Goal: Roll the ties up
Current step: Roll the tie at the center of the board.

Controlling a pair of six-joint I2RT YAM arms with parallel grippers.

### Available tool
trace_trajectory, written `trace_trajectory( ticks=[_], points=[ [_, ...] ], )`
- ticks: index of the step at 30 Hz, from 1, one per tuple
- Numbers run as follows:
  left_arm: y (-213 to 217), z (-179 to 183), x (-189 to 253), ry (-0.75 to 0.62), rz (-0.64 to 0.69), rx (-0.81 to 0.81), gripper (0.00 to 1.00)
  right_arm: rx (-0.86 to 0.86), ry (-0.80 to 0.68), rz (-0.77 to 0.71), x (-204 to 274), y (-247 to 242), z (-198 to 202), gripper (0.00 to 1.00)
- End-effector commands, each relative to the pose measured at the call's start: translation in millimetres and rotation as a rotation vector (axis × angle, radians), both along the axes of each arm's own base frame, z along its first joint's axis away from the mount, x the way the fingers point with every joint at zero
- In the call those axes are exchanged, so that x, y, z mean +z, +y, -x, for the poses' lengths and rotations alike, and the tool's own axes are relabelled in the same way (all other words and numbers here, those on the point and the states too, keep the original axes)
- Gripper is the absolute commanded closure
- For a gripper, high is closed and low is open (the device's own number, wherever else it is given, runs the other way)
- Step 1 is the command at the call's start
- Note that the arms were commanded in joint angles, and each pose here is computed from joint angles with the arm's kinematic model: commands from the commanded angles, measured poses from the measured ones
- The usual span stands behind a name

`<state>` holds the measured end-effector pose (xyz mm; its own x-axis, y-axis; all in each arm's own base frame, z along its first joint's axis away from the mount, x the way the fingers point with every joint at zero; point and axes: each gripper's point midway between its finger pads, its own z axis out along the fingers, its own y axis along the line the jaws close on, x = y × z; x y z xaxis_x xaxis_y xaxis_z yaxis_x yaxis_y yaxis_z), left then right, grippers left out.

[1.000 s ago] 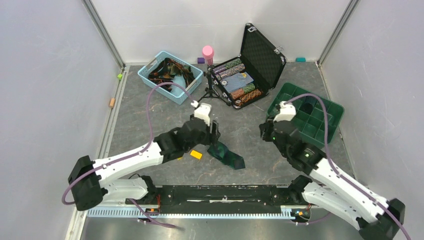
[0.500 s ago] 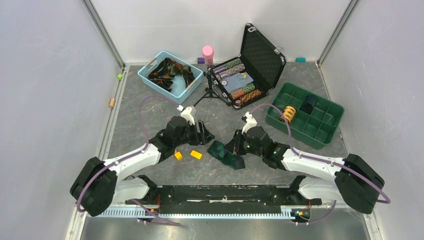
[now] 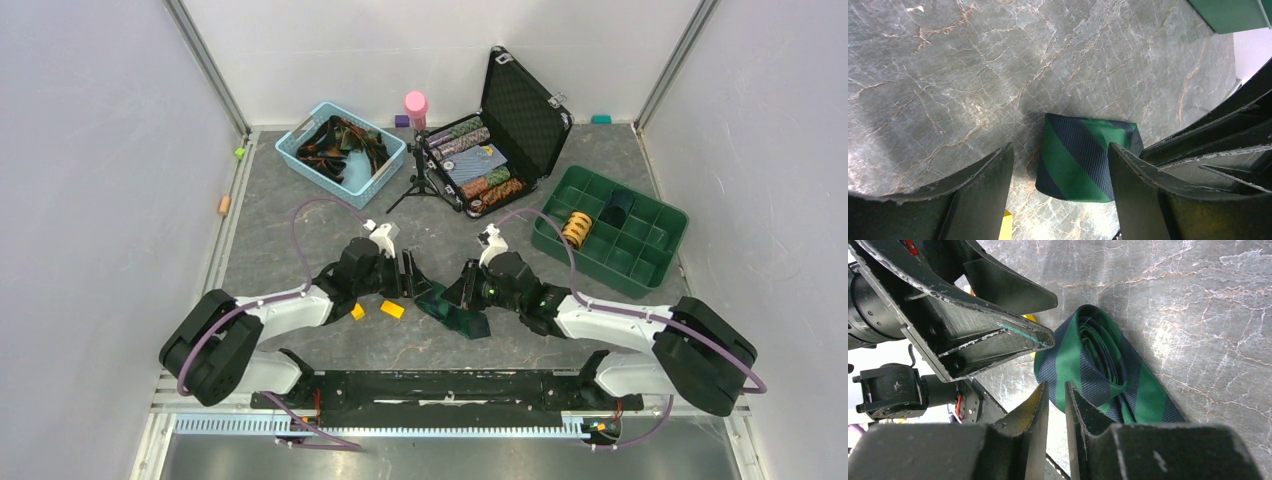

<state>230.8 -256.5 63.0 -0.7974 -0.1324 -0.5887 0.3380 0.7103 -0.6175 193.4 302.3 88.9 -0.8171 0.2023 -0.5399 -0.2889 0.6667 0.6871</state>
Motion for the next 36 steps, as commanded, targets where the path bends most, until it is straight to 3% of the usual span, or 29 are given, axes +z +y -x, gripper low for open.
trace_trajectory(
  ticks=[1,20,36],
  points=[
    [-8,-3,5,-0.031,0.046,-0.033,0.25,-0.003,-0.001,-0.01,3,5,-3,0.76],
    [-22,20,-9,0.019,0.113,-0.172,0.2,-0.011,0.057,0.111,-31,-10,4,0.77],
    [-27,36,-22,0.126,0.143,-0.221,0.23,-0.017,0.057,0.134,-37,-18,7,0.77]
  ],
)
